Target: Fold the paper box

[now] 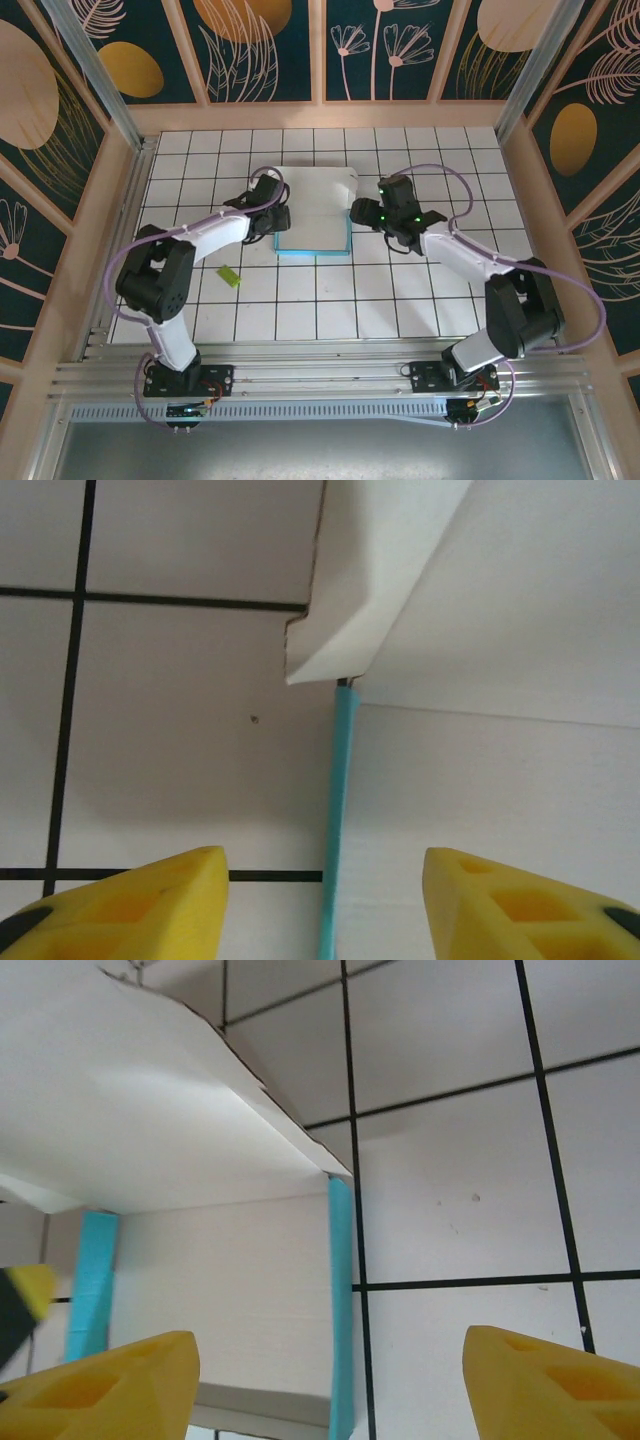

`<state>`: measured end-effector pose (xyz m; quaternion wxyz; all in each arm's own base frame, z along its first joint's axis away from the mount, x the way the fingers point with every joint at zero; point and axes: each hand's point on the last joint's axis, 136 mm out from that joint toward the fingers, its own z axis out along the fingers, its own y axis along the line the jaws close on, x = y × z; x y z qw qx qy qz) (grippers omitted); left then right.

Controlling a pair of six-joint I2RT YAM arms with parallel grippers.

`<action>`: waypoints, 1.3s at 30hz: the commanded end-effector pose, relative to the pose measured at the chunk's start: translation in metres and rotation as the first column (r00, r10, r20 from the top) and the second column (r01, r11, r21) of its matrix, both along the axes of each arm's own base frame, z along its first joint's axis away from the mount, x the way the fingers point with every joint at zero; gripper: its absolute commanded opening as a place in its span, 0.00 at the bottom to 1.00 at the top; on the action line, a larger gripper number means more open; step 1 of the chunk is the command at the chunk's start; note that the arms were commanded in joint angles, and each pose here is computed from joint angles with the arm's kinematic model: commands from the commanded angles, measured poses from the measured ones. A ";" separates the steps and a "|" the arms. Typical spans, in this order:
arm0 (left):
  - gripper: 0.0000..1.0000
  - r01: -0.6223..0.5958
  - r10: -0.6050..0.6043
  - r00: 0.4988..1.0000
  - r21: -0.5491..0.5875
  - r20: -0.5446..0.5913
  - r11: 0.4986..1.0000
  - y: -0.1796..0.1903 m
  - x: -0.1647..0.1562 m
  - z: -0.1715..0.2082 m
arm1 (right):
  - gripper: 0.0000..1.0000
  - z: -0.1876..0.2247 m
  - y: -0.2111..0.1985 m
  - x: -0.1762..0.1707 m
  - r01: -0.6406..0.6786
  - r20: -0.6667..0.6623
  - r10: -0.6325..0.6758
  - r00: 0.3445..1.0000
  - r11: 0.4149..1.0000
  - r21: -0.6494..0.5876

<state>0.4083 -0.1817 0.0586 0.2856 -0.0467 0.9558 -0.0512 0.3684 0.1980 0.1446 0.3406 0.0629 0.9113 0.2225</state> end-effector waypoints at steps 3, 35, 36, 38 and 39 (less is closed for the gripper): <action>0.44 -0.028 0.028 0.999 -0.004 -0.045 1.000 0.004 -0.002 -0.023 | 0.73 0.004 -0.005 -0.012 0.001 -0.033 0.000 0.999 0.999 0.039; 0.58 0.229 -0.203 0.960 -0.129 0.191 0.965 0.014 -0.010 0.123 | 0.87 0.040 -0.015 0.057 -0.380 0.182 0.376 0.909 0.925 -0.014; 0.58 0.261 -0.233 0.954 -0.145 0.188 0.954 0.015 -0.007 0.123 | 0.86 0.036 -0.010 0.062 -0.418 0.178 0.411 0.894 0.909 -0.003; 0.59 0.300 -0.271 0.945 -0.157 0.184 0.941 0.017 0.000 0.120 | 0.84 0.029 0.000 0.070 -0.469 0.175 0.461 0.870 0.883 0.007; 0.59 0.306 -0.281 0.944 -0.138 0.174 0.942 0.020 0.004 0.117 | 0.82 0.027 0.003 0.074 -0.488 0.178 0.478 0.860 0.873 0.011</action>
